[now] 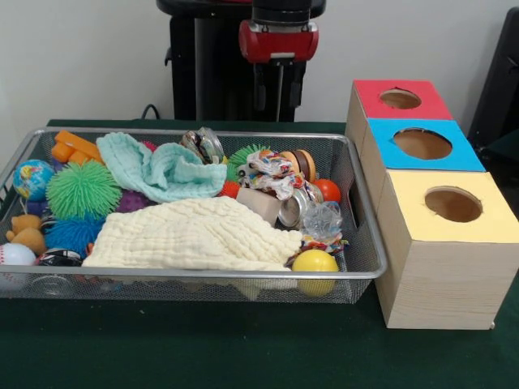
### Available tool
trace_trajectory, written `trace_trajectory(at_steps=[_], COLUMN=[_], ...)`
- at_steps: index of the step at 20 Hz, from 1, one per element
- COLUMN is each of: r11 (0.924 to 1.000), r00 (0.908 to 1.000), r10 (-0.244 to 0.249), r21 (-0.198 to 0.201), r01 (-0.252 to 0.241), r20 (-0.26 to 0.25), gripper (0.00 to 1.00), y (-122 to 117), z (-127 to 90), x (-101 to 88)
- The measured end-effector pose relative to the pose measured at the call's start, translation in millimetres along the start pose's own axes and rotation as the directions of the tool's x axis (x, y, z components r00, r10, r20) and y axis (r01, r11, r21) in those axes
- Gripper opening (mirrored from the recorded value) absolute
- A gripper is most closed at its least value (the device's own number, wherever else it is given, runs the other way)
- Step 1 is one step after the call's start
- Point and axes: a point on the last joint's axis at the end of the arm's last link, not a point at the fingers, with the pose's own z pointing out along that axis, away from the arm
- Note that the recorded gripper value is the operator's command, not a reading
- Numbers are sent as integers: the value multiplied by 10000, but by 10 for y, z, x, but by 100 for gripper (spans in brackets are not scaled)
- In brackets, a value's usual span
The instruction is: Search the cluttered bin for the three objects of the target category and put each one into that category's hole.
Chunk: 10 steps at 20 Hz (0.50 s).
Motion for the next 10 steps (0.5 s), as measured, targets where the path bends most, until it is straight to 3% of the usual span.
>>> trace_trajectory(at_steps=[5,10], r11=[9997,9996], r00=[9960,9939], r10=[-231,-272], r21=[27,4], r01=[229,273], r20=[864,1067], gripper=[100,100], y=[49,73], z=[150,290], x=[-4,92])
